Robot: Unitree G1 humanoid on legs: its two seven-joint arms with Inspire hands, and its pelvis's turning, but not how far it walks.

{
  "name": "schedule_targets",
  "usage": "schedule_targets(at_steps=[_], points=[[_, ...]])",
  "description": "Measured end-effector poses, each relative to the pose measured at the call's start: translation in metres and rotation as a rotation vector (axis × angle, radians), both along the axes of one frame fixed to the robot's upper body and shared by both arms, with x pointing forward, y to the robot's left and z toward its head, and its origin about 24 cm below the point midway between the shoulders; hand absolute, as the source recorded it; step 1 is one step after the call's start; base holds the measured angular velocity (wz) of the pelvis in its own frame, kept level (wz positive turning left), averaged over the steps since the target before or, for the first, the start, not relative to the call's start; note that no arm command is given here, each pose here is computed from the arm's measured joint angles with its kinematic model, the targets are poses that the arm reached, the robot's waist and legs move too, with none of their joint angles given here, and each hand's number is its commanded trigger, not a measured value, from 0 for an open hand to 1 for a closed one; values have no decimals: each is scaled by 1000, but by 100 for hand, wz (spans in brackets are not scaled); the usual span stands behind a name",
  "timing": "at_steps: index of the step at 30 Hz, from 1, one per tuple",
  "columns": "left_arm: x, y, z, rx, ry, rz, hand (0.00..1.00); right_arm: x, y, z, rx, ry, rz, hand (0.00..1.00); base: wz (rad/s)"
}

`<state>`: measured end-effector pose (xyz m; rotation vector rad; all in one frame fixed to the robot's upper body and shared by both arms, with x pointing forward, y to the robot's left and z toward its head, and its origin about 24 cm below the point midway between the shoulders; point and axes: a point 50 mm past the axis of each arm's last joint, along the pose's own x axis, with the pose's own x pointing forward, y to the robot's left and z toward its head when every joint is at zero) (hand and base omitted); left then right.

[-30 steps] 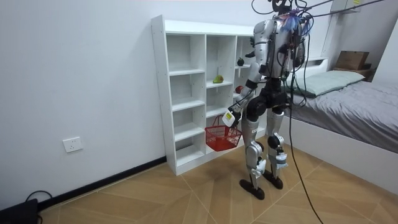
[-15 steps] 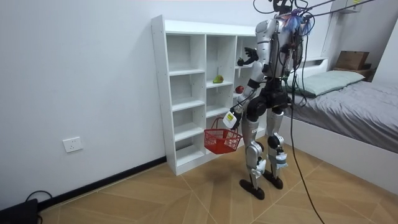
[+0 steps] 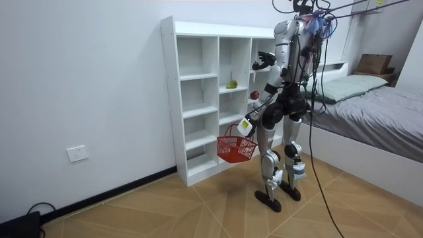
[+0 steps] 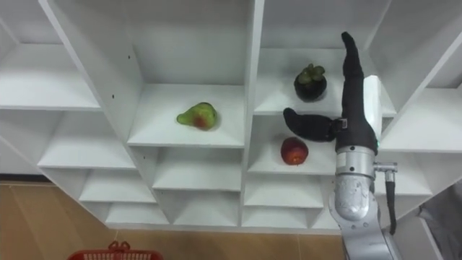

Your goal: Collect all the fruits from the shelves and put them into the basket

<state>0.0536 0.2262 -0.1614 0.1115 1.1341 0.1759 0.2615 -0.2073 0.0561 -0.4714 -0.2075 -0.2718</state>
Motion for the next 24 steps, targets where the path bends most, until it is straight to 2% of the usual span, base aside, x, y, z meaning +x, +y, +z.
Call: schedule_targets(at_steps=[10,24], points=[[0,1,0,-7,10,-7,100,11,-3,10,100,-38,-12,0,11],[-5,4,-1,-4,51,-1,100,15,-9,-4,179,71,-22,0,2]])
